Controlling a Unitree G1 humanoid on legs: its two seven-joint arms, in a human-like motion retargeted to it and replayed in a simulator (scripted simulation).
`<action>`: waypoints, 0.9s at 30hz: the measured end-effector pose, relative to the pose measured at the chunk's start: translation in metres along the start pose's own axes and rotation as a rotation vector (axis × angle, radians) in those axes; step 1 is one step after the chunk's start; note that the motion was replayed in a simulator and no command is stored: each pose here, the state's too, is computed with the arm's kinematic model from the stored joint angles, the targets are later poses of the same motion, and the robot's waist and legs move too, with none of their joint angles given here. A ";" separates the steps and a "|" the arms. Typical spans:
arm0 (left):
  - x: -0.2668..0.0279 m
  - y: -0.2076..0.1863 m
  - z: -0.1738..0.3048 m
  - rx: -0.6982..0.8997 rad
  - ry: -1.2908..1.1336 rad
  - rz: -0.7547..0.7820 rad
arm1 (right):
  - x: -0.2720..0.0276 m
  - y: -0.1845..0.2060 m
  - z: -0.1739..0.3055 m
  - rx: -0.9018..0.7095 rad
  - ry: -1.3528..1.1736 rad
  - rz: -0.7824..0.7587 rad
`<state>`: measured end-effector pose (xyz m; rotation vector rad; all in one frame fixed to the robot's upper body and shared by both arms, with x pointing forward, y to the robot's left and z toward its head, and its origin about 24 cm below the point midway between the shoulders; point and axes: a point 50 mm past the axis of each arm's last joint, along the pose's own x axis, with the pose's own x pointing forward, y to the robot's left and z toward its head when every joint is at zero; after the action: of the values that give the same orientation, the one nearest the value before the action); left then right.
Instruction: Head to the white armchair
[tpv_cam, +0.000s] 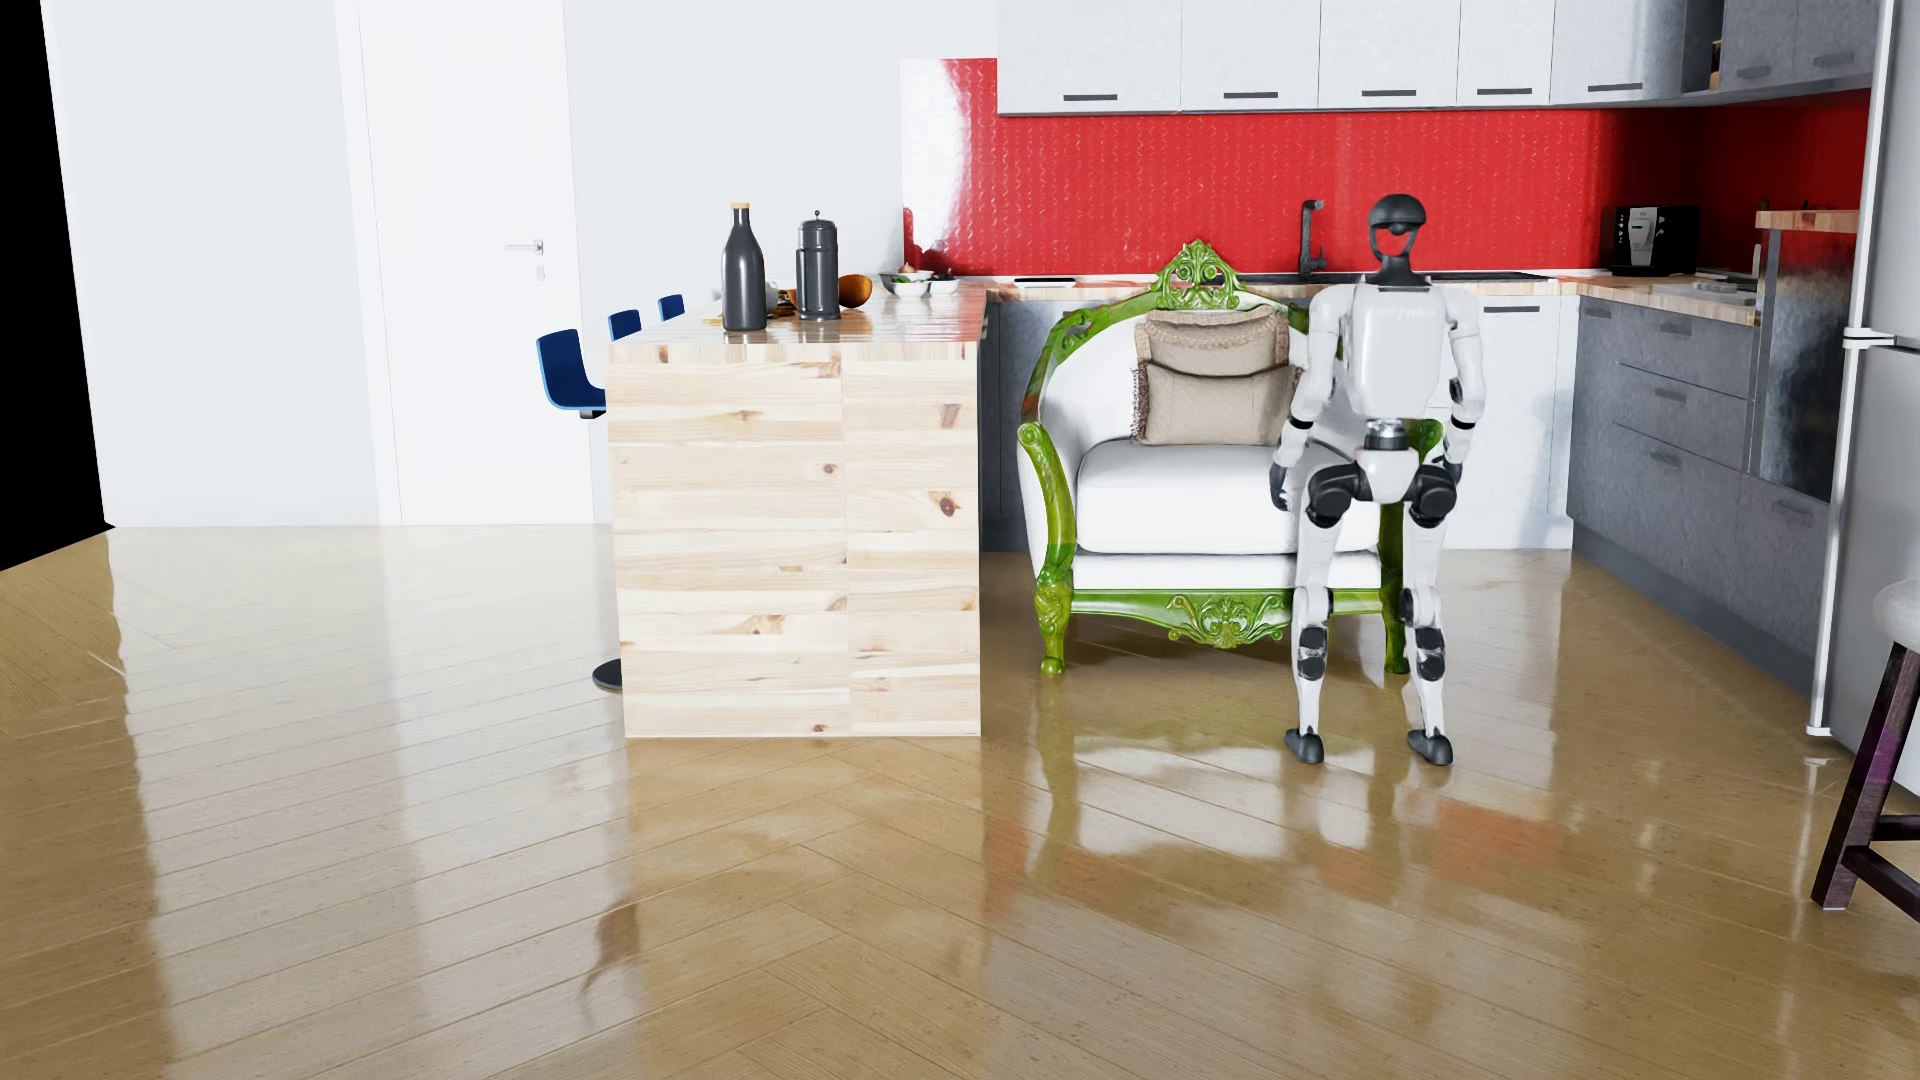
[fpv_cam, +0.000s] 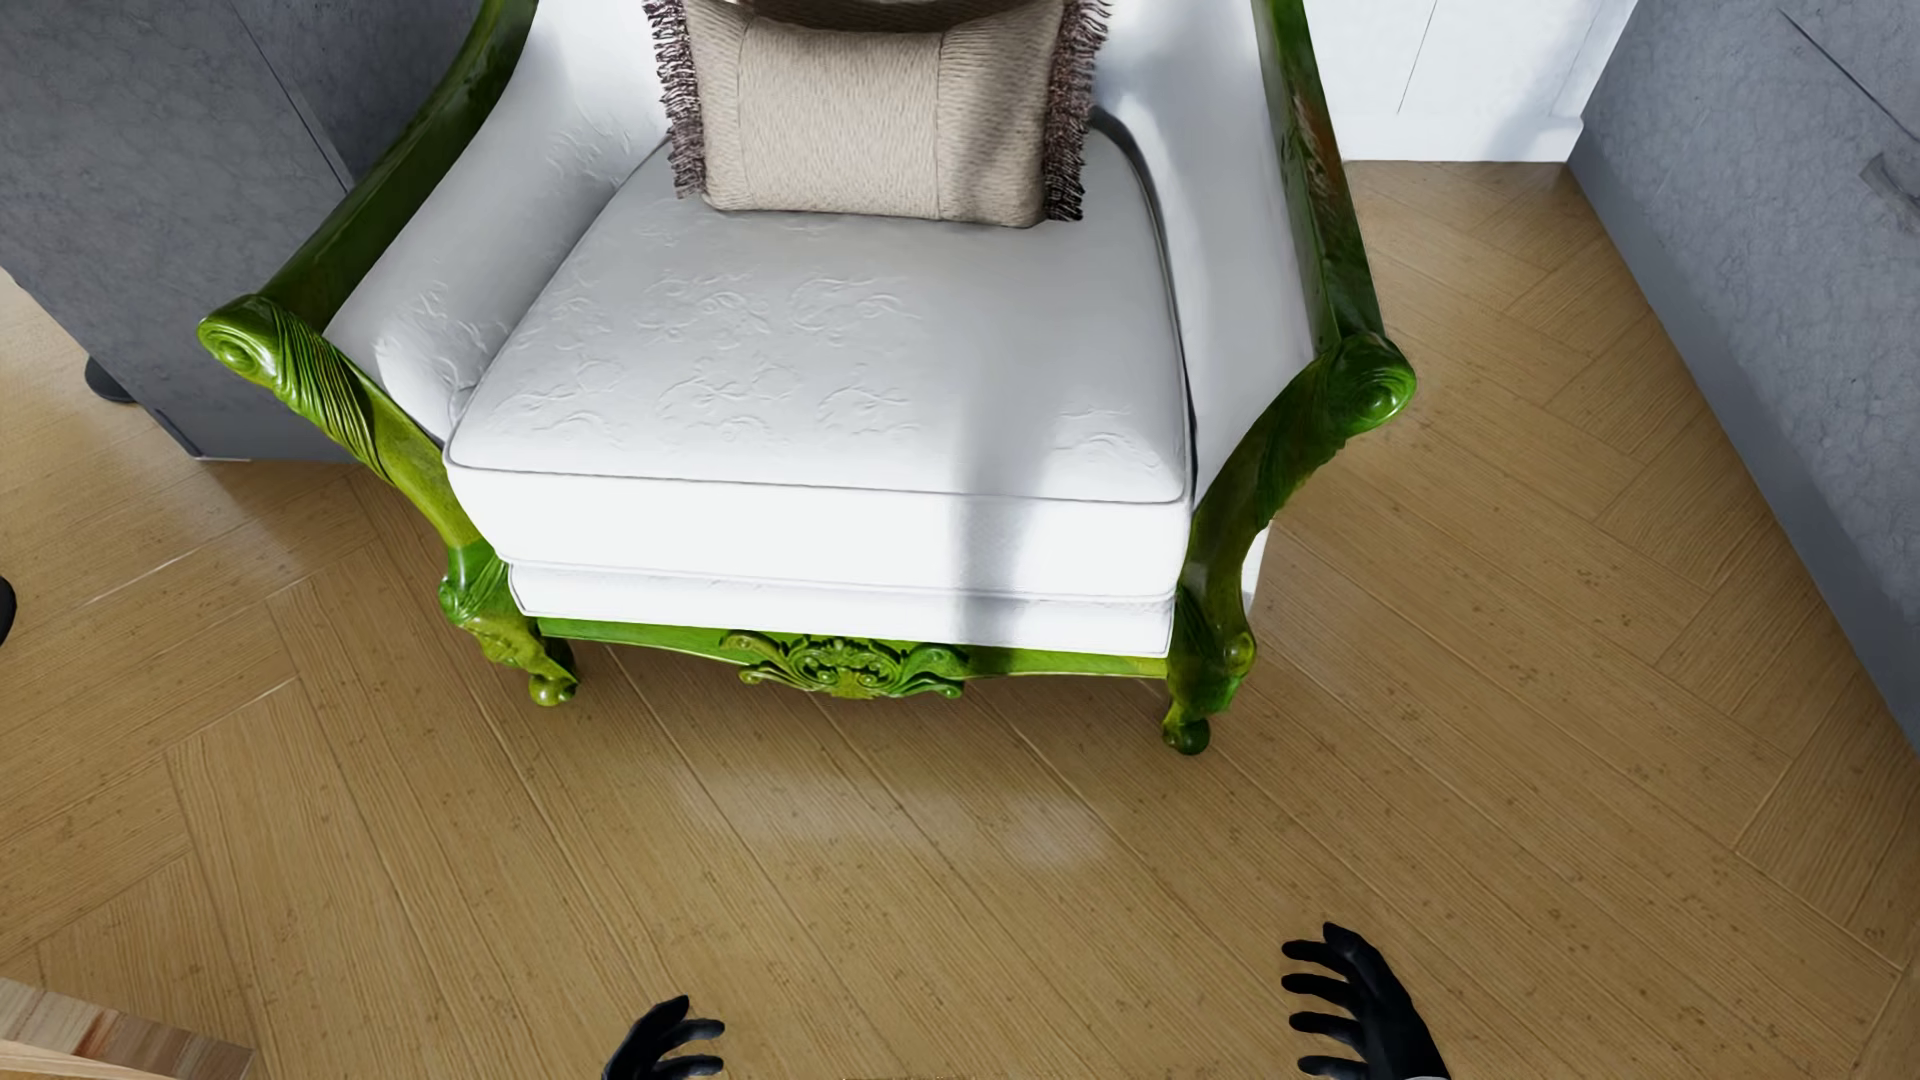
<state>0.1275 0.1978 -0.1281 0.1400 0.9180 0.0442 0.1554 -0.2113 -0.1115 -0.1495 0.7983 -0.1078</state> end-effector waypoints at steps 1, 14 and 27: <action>0.002 0.005 0.005 -0.007 -0.016 0.009 | -0.002 0.000 -0.004 0.007 0.006 0.008; 0.000 0.000 -0.005 -0.009 0.027 -0.019 | -0.004 -0.003 -0.009 -0.053 0.005 0.078; -0.002 0.000 -0.005 0.004 -0.004 0.011 | -0.001 0.011 0.008 -0.056 -0.051 0.070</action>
<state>0.1221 0.1981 -0.1299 0.1491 0.9132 0.0521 0.1608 -0.1999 -0.1076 -0.1770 0.7555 -0.0157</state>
